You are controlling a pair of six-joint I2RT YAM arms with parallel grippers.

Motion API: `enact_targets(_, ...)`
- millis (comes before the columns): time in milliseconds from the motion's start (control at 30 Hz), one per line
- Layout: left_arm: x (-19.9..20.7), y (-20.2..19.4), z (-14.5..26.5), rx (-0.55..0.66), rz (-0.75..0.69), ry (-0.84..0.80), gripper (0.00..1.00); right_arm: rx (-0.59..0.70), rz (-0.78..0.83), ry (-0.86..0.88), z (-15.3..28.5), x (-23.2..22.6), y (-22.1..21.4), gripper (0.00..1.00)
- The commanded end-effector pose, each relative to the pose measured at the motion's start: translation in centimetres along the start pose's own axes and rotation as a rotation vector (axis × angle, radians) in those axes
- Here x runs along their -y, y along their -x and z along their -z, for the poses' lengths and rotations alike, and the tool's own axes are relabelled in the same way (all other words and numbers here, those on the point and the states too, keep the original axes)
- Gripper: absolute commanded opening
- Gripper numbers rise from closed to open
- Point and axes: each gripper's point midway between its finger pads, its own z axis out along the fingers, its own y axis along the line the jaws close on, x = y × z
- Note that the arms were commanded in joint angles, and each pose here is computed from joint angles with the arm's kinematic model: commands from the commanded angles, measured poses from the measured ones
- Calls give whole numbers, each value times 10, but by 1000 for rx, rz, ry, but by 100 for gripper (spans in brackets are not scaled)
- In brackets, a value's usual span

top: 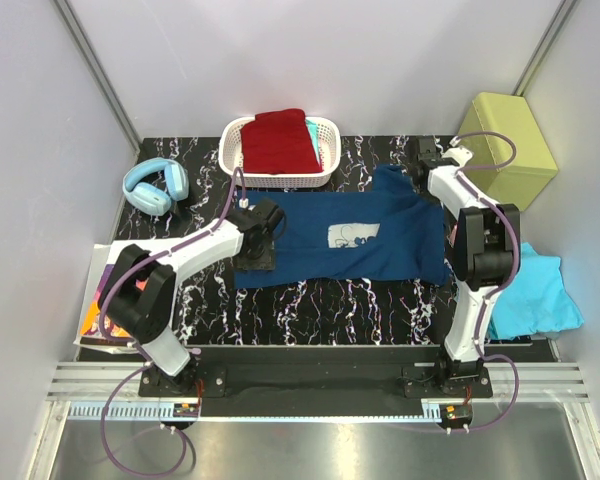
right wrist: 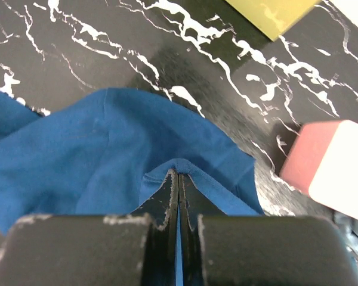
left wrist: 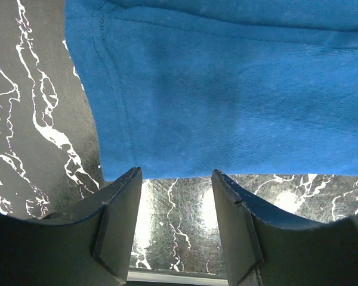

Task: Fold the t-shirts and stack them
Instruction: Fold the flattened tshirt in 1/3 of the way

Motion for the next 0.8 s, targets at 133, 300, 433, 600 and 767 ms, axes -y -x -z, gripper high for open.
enact_targets(133,10,11,4,25,-7,-29,55,-32,30,48,-21,-28,1,7)
enact_targets(300,12,12,5,26,-6,-36,56,-25,78,78,-16,-32,5,50)
enact_targets(433,12,17,10,45,-1,-42,56,97,20,139,33,-29,56,74)
enact_targets(600,11,18,11,54,5,-39,56,144,-18,293,102,-27,83,77)
enact_targets(767,14,12,4,36,14,-51,56,86,55,449,171,-25,39,76)
